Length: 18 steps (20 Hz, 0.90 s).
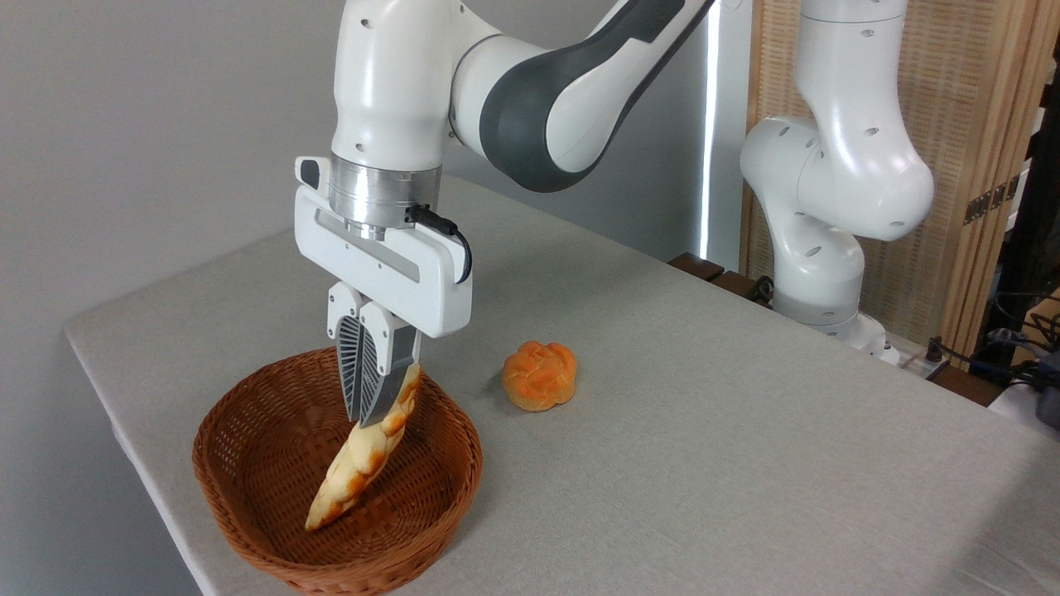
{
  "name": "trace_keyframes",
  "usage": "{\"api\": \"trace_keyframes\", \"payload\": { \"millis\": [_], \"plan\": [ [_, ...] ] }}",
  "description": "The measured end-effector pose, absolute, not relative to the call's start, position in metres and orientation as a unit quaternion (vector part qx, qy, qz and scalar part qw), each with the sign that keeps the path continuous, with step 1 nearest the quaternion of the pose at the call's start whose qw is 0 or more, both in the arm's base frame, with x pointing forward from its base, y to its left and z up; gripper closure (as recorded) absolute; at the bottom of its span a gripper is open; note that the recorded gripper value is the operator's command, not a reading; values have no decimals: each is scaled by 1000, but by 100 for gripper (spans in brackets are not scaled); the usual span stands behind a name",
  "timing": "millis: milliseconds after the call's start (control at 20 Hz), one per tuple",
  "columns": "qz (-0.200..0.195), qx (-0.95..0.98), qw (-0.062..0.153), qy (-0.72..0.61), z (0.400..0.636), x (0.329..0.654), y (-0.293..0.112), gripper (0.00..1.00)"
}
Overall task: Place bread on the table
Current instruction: 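Lift the bread roll up out of the basket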
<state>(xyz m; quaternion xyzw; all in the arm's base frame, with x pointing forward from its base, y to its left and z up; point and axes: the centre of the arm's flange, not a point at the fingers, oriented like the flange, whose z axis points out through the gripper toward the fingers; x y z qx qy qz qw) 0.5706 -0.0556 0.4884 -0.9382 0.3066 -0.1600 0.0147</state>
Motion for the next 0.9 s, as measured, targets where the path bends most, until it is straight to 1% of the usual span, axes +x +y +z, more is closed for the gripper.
{"api": "trace_keyframes", "payload": {
  "millis": [100,350,600,900],
  "plan": [
    [-160,-938,15,307,488,571,-56,98],
    [-160,-938,15,307,489,570,-56,98],
    [-165,-937,16,306,496,568,-55,98],
    [-160,-938,13,307,510,560,-54,100]
  ]
}}
